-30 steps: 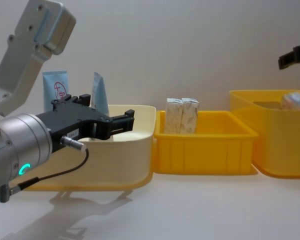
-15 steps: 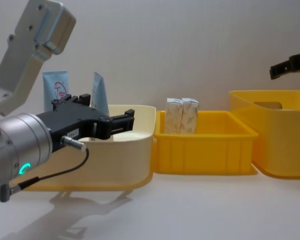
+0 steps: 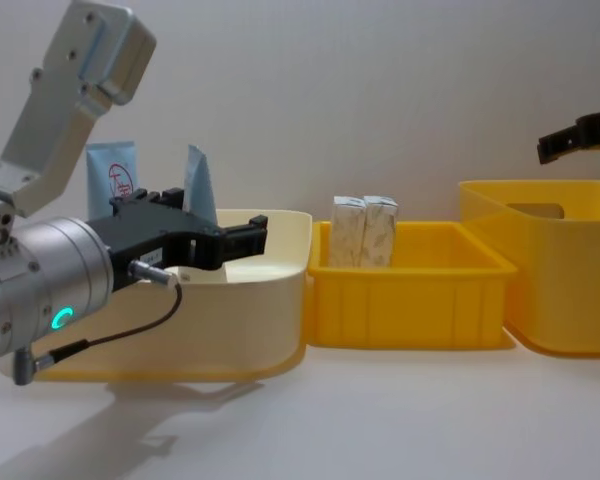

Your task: Bimanual collaborative sorting of washing and personal care products

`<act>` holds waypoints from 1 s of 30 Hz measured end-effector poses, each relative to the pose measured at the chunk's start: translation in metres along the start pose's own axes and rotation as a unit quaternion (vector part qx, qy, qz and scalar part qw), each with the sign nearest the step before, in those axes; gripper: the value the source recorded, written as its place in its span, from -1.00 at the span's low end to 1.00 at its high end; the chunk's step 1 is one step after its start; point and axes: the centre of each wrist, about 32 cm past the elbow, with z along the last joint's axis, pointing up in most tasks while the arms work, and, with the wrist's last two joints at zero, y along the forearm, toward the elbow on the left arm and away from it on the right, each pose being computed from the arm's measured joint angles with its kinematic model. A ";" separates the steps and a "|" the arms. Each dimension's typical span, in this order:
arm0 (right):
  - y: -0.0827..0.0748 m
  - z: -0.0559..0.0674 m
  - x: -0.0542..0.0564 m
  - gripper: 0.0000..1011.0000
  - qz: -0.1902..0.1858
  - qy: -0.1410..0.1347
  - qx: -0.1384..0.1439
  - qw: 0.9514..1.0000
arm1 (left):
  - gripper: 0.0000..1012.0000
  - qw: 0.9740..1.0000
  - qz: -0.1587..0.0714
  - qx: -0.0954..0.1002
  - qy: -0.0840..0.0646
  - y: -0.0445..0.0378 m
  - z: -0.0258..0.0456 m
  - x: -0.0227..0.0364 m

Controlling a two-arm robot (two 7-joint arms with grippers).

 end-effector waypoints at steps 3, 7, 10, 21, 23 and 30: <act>0.000 0.000 0.000 0.98 0.000 0.000 0.000 1.000 | 0.98 1.000 0.000 0.004 0.003 -0.0035 -0.0016 0.0024; 0.000 0.000 0.000 0.98 0.001 0.000 -0.001 1.000 | 0.98 1.000 0.003 0.010 0.008 -0.0091 -0.0054 0.0068; 0.000 0.000 0.000 0.98 0.001 0.000 -0.001 1.000 | 0.98 1.000 0.006 0.015 0.010 -0.0124 -0.0078 0.0098; 0.001 0.000 0.000 0.98 0.001 0.000 -0.002 1.000 | 0.98 1.000 0.007 0.019 0.013 -0.0235 -0.0089 0.0167; 0.001 0.000 0.000 0.98 0.001 0.000 -0.002 1.000 | 0.98 1.000 0.005 0.018 0.013 -0.0262 -0.0071 0.0175; 0.001 0.000 0.000 0.98 0.001 0.000 -0.002 1.000 | 0.98 1.000 -0.006 0.022 0.008 -0.0328 -0.0011 0.0191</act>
